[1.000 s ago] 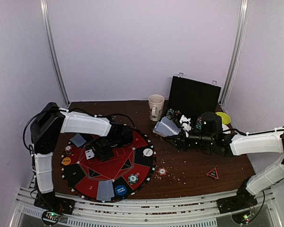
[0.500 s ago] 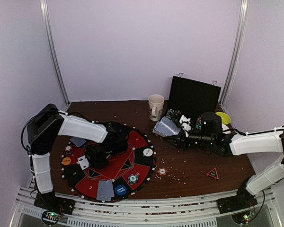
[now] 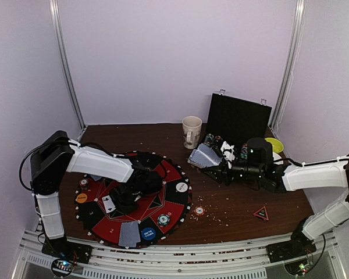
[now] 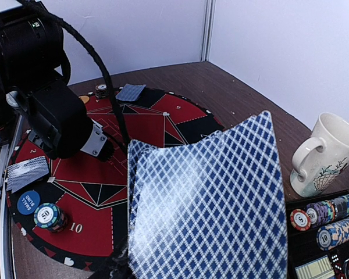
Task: Distribute texas hold em gaming equipment
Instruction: Flop the poker card into the community card area.
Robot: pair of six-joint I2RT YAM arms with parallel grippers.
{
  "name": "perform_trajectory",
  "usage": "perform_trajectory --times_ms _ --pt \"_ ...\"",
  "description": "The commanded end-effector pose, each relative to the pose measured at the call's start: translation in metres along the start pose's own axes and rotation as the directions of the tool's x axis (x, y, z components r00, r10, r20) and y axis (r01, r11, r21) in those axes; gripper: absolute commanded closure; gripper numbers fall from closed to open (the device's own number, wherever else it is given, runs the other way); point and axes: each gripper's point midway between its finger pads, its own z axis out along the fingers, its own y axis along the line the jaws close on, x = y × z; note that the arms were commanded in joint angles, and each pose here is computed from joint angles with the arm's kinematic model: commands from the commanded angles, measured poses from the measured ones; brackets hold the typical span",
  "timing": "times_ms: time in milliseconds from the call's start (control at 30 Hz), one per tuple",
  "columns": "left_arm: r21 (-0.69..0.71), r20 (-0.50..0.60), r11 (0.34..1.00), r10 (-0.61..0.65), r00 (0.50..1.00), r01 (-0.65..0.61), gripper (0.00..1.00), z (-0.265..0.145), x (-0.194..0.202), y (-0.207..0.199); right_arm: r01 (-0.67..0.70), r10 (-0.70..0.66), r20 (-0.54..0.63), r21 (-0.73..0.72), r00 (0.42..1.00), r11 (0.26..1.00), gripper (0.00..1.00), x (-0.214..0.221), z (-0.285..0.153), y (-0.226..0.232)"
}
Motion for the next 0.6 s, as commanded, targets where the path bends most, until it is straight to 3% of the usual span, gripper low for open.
perform_trajectory --times_ms 0,167,367,567 --pt "0.04 0.007 0.999 0.014 1.0 -0.015 1.0 0.006 -0.004 -0.014 0.012 -0.012 0.05 0.001 0.999 1.0 0.53 -0.017 -0.002 -0.004" --pt "-0.026 -0.015 1.0 -0.001 1.0 0.0 1.0 0.012 -0.001 -0.006 0.012 -0.012 0.049 -0.001 0.999 1.0 0.53 -0.017 -0.002 -0.003" --pt "-0.062 -0.031 0.998 -0.013 0.999 0.012 0.81 0.015 0.001 -0.002 0.011 -0.011 0.051 -0.001 0.999 1.0 0.53 -0.018 -0.003 -0.003" --pt "-0.044 -0.027 0.998 0.032 0.999 -0.033 0.72 0.009 0.005 -0.018 0.011 -0.011 0.051 0.001 0.999 1.0 0.53 -0.017 -0.003 -0.003"
